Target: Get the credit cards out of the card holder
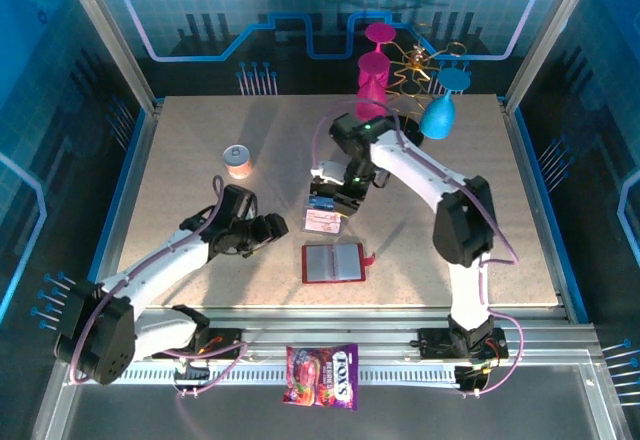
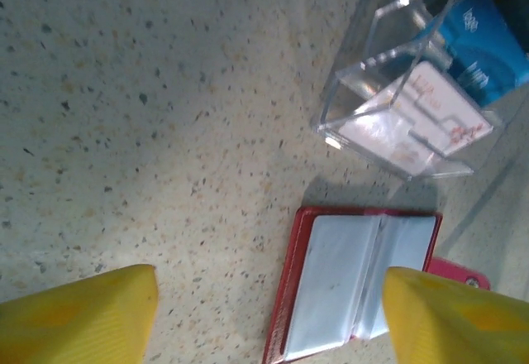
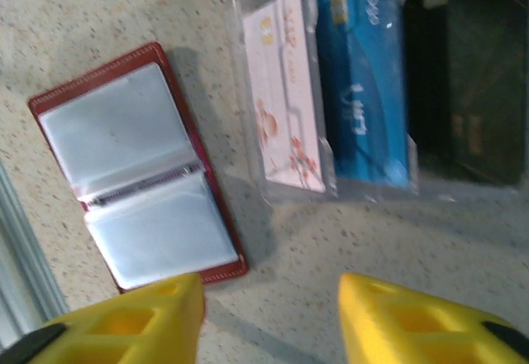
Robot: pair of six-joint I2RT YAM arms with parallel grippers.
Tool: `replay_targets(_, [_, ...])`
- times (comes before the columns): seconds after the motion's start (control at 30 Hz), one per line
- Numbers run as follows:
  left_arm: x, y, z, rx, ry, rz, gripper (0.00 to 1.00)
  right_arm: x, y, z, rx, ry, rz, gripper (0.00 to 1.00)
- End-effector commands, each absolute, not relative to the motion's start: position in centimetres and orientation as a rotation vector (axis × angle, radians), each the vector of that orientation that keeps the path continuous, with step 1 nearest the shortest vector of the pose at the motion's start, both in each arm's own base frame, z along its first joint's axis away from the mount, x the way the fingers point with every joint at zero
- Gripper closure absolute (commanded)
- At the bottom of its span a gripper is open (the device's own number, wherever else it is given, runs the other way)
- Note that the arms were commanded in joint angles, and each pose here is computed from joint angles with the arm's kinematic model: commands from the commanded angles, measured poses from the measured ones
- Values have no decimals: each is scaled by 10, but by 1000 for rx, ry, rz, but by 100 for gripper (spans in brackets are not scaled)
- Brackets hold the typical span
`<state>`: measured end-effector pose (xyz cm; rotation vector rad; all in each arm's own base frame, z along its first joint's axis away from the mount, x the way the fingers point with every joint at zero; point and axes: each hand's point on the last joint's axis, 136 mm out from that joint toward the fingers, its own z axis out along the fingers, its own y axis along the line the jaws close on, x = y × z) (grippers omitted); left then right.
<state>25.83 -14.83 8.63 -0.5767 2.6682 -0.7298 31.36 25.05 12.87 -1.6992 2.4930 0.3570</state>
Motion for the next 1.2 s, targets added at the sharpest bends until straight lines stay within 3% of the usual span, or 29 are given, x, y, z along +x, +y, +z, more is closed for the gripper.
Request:
replay_targets(0.0, [272,-131,93,-497,2674,-566,17,330,232,135,-1525,2495,279,42])
replay_targets(0.03, [277,-126,94,-487,2673,-527,13,330,225,134,-1486,2505,265,35])
replay_targets(0.07, [281,-121,95,-481,2672,-495,6,331,219,134,-1450,2509,253,21])
replay_targets(0.1, [285,-116,96,-477,2670,-465,1,331,212,133,-1411,2515,237,0])
replay_targets(0.8, [344,27,107,-507,2311,163,1,372,52,109,-348,2115,-98,0])
replay_targets(0.97, [359,32,114,-381,2171,200,1,379,20,114,-142,1992,-29,0])
replay_targets(1.17, [371,25,117,-322,1975,76,1,390,16,121,-106,1932,14,0])
